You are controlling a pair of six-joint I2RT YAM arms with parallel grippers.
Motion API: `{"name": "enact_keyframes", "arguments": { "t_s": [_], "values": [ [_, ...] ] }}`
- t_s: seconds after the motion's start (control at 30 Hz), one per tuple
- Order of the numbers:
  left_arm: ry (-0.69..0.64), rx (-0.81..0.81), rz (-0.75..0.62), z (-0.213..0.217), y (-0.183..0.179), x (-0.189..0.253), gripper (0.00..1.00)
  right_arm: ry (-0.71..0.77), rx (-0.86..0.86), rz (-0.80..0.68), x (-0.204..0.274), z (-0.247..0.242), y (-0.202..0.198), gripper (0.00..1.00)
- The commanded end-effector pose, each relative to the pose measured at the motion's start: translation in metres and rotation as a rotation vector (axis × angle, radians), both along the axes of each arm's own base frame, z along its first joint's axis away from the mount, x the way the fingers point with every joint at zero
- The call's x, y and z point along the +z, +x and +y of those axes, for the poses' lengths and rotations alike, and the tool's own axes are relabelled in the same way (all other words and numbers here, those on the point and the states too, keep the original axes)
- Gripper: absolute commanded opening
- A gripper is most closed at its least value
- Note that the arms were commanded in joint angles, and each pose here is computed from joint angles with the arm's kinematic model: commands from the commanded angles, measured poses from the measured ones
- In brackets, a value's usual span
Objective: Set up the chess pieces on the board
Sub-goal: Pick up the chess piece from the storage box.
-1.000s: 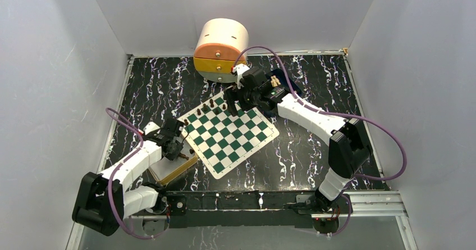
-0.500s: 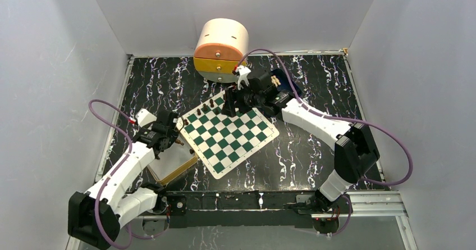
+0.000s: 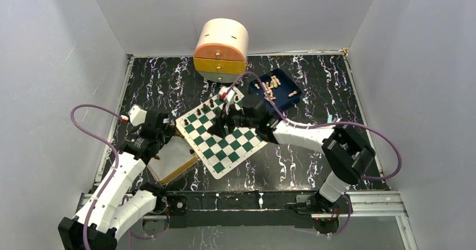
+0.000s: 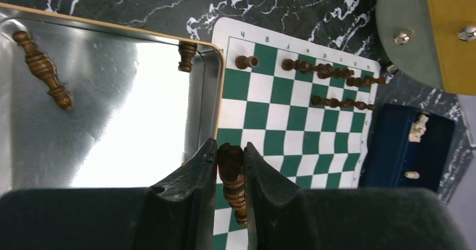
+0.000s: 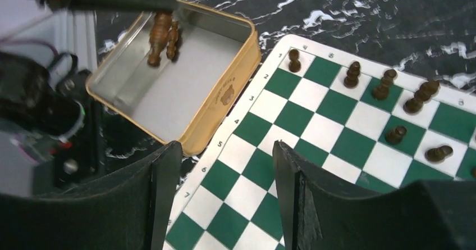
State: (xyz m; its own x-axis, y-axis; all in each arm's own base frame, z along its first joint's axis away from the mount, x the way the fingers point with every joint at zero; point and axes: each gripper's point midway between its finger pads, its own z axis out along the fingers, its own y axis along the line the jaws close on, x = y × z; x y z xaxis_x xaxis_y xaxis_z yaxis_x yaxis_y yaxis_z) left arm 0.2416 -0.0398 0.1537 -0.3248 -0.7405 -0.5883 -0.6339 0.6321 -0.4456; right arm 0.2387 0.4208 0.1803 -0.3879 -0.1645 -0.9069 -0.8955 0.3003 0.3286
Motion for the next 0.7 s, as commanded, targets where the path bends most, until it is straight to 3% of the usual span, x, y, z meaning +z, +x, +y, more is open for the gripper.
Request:
{"name": "enact_keyframes", "arguments": {
  "t_s": [0.0,0.13,0.27,0.4,0.67],
  "values": [
    [-0.121,0.001,-0.03,-0.013,-0.003,0.018,0.0,0.186,0.063,-0.601,0.05,0.015,0.0,0.7],
    [-0.197,-0.008,-0.033,-0.024,-0.006,0.02,0.0,0.281,0.157,-0.857,0.055,0.018,-0.021,0.7],
    [-0.259,-0.018,-0.033,-0.033,-0.008,0.022,0.0,0.328,0.198,-1.012,0.053,0.024,-0.033,0.68],
    [-0.286,-0.023,-0.03,-0.037,-0.01,0.023,0.0,0.351,0.214,-1.107,0.053,0.031,-0.038,0.59],
    [-0.312,-0.011,-0.029,-0.038,-0.012,0.021,0.0,0.31,0.312,-1.212,0.037,0.047,-0.056,0.59]
  ]
}}
